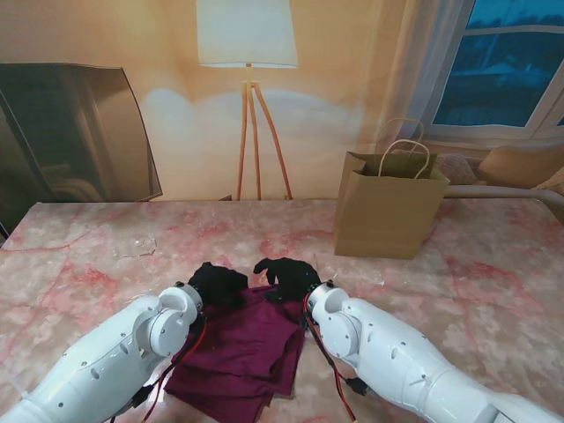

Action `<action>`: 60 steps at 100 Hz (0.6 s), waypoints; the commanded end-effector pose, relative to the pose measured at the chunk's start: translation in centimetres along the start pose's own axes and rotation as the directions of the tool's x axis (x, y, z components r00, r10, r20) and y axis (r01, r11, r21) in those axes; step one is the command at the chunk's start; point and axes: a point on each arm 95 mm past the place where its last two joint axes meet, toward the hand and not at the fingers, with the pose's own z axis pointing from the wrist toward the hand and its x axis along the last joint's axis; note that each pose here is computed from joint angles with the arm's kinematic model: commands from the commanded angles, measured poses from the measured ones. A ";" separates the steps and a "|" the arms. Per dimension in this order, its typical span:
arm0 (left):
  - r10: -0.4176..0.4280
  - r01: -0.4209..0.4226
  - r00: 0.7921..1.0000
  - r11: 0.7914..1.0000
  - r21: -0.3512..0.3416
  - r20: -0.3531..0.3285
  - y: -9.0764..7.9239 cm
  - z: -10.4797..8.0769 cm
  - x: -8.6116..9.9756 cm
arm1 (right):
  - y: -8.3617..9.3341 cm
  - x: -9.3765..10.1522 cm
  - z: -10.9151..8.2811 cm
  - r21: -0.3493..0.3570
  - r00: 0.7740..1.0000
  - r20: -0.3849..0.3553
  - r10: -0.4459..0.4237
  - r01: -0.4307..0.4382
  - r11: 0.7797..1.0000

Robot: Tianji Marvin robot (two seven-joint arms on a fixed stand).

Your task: Fold the socks and the shorts into the kraft paper bag

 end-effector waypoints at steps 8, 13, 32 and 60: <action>-0.035 0.036 0.998 0.999 -0.009 0.052 1.7 -1.5 -1.5 | 1.0 0.6 -0.2 0.032 1.000 0.023 -0.021 0.020 0.999; -0.049 0.048 0.997 0.999 0.009 0.066 1.8 -1.9 -1.8 | 1.1 0.6 -0.3 0.045 0.999 0.030 -0.021 0.020 0.999; -0.090 0.084 0.992 0.994 0.068 0.084 2.1 -2.8 -2.5 | 1.3 0.9 -0.3 0.155 0.998 0.051 -0.021 0.013 0.988; -0.079 0.074 0.993 0.995 0.061 0.083 2.6 -3.2 -2.7 | -0.4 1.2 0.9 0.246 0.996 0.070 -0.053 0.034 0.969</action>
